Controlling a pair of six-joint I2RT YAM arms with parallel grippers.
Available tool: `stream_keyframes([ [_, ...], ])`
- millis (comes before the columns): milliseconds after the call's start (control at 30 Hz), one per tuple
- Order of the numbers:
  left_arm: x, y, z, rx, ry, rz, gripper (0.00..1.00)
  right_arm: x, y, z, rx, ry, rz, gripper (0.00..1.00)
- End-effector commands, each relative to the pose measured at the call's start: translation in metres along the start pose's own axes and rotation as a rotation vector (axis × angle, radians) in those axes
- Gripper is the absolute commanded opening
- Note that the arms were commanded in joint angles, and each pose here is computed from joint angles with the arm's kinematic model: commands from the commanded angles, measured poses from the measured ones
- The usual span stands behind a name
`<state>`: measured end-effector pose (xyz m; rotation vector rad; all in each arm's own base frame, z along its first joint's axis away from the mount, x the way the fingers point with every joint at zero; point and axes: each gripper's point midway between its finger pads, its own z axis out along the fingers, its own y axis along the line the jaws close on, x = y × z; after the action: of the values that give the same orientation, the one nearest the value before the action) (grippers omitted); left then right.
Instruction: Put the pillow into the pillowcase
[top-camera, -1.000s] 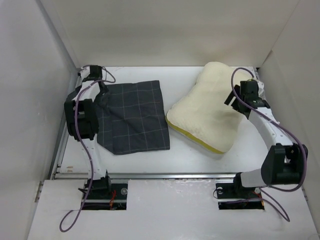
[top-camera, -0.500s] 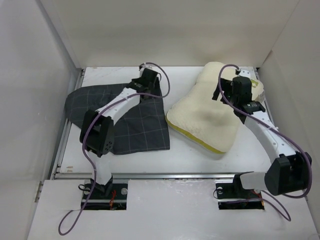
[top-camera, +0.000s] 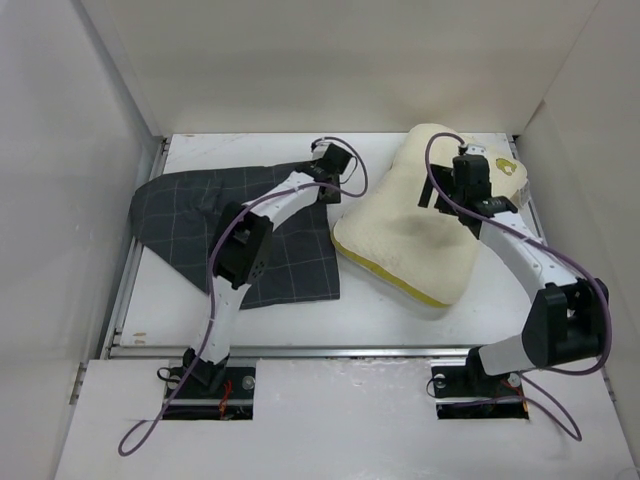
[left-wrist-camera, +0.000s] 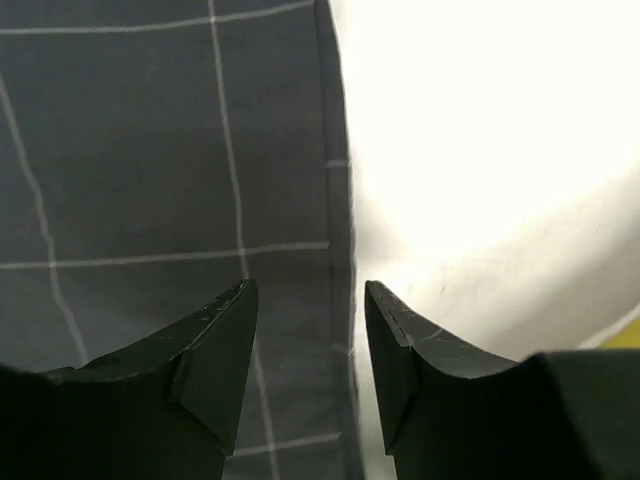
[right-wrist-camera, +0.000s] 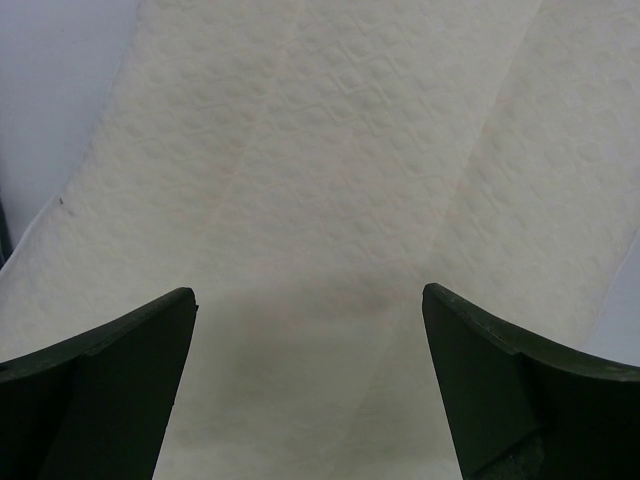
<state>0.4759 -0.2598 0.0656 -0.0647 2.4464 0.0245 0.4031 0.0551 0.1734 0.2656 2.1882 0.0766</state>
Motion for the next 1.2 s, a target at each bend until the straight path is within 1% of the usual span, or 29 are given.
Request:
stream_keyframes([
  [0, -0.026, -0.004, -0.008, -0.01, -0.049, -0.07, 0.44, -0.021, 0.007, -0.003, -0.008, -0.044, -0.002, 1.0],
  [33, -0.025, -0.007, -0.002, -0.012, -0.047, -0.069, 0.44, -0.021, 0.006, -0.001, 0.004, -0.037, -0.004, 1.0],
  [133, -0.021, -0.011, 0.007, -0.013, -0.026, -0.07, 0.39, -0.017, 0.001, 0.003, 0.031, -0.018, -0.01, 1.0],
  [233, -0.012, -0.01, 0.016, -0.034, 0.007, -0.053, 0.31, -0.018, 0.001, 0.005, 0.04, -0.021, -0.01, 1.0],
  [333, -0.009, -0.005, 0.022, -0.067, 0.006, -0.045, 0.26, -0.019, -0.001, 0.005, 0.05, -0.025, -0.01, 1.0],
  [500, -0.002, 0.001, 0.029, -0.101, 0.015, -0.033, 0.26, -0.019, -0.001, 0.005, 0.05, -0.025, -0.01, 1.0],
  [567, -0.001, -0.001, 0.031, -0.094, 0.02, -0.025, 0.19, -0.017, -0.002, 0.005, 0.053, -0.016, -0.012, 1.0],
  [600, 0.001, -0.004, 0.031, -0.077, 0.03, -0.025, 0.08, -0.017, -0.002, 0.005, 0.053, -0.016, -0.012, 1.0],
  [633, 0.002, -0.006, 0.031, -0.066, 0.037, -0.025, 0.02, -0.017, -0.002, 0.005, 0.053, -0.016, -0.012, 1.0],
  [667, 0.002, -0.006, 0.031, -0.066, 0.037, -0.025, 0.0, -0.017, -0.002, 0.005, 0.053, -0.016, -0.012, 1.0],
  [700, 0.002, -0.006, 0.031, -0.066, 0.037, -0.025, 0.0, -0.017, -0.002, 0.005, 0.053, -0.016, -0.012, 1.0],
  [833, -0.014, -0.003, 0.006, -0.042, -0.002, -0.03, 0.0, -0.016, 0.004, 0.003, 0.033, -0.02, -0.015, 1.0],
  [900, -0.033, -0.002, -0.017, -0.01, -0.057, -0.037, 0.0, -0.017, 0.011, 0.001, -0.004, -0.03, -0.037, 1.0],
  [967, -0.044, -0.002, -0.04, 0.042, -0.087, -0.016, 0.0, -0.024, 0.028, -0.007, -0.065, -0.072, -0.051, 1.0],
  [1067, -0.055, -0.005, -0.066, 0.111, -0.12, 0.0, 0.0, -0.021, 0.056, -0.012, -0.155, -0.104, -0.098, 1.0],
  [1167, -0.055, -0.004, -0.075, 0.132, -0.125, 0.006, 0.0, -0.016, 0.086, -0.017, -0.212, -0.122, -0.129, 1.0],
])
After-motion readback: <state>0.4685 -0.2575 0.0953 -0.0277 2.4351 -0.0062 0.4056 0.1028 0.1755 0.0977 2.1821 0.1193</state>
